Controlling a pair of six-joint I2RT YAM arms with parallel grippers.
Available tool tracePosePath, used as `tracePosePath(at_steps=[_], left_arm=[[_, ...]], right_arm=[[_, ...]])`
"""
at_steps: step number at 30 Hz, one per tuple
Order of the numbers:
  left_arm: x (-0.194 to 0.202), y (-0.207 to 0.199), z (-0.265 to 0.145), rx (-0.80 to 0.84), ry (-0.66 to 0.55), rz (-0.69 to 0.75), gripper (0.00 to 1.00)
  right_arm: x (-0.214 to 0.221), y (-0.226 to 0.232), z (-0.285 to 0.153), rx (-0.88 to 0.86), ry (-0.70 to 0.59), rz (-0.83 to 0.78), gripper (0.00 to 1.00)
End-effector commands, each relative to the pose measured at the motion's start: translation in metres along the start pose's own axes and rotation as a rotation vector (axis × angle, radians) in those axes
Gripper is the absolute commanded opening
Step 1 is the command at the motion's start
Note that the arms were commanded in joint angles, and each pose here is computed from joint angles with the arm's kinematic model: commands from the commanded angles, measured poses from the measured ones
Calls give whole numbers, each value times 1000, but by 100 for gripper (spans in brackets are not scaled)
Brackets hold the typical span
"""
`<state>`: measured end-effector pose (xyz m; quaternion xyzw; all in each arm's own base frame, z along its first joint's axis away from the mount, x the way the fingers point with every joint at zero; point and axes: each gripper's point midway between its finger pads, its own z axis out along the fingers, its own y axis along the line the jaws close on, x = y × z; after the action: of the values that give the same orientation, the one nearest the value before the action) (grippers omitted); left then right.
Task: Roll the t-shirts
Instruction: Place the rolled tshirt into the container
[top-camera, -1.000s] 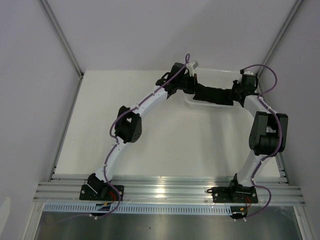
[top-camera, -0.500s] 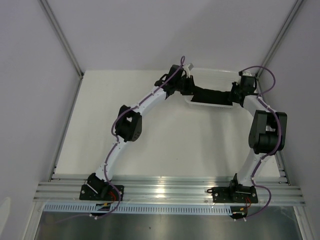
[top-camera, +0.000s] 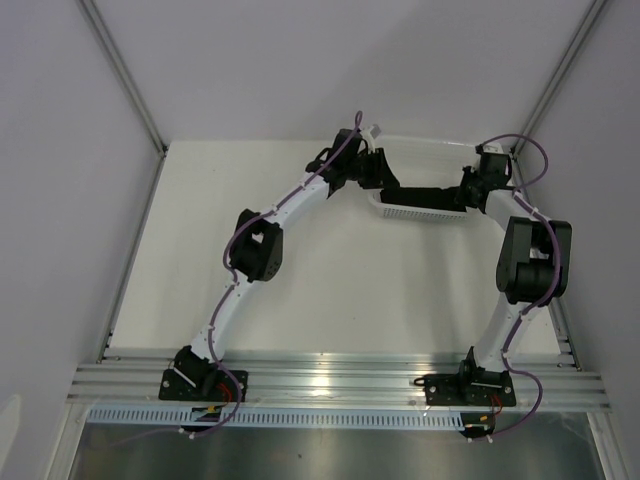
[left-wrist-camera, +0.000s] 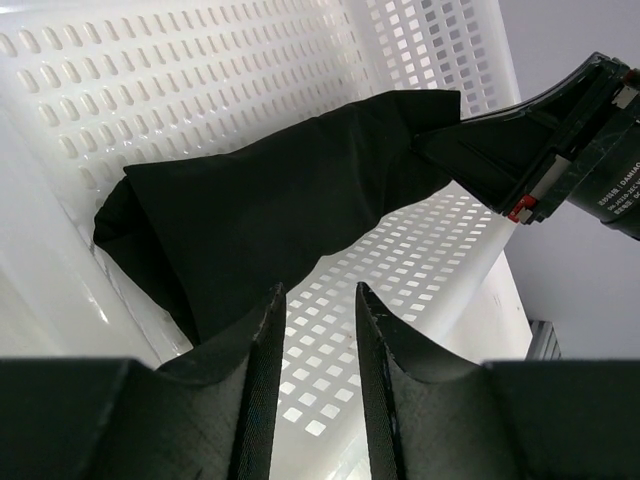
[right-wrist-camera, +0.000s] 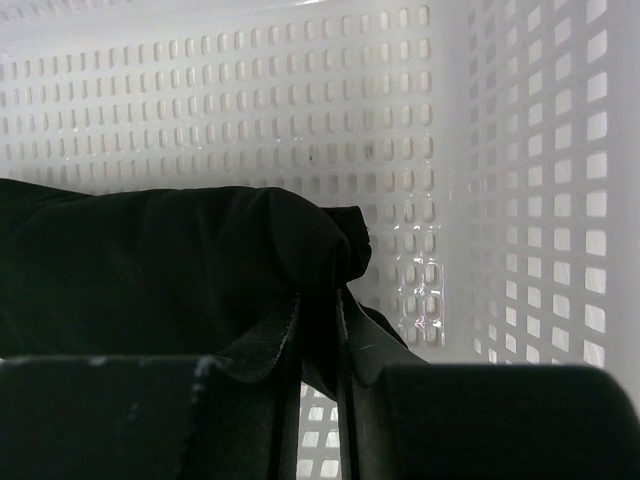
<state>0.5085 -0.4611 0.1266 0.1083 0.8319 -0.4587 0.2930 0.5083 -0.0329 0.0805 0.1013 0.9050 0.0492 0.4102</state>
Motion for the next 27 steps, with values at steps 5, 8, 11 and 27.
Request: tracePosePath(at_steps=[5, 8, 11, 27], left_arm=[[-31, -21, -10, 11, -79, 181, 36], [-41, -29, -15, 15, -105, 218, 37], [-46, -33, -22, 6, -110, 247, 37], [-75, -72, -66, 9, -165, 399, 38]], right_arm=[[-17, 2, -1, 1, -28, 1, 4], [-15, 2, -1, 5, -16, 12, 24], [-15, 1, 2, 19, -5, 23, 46], [-84, 3, -24, 165, -165, -134, 48]])
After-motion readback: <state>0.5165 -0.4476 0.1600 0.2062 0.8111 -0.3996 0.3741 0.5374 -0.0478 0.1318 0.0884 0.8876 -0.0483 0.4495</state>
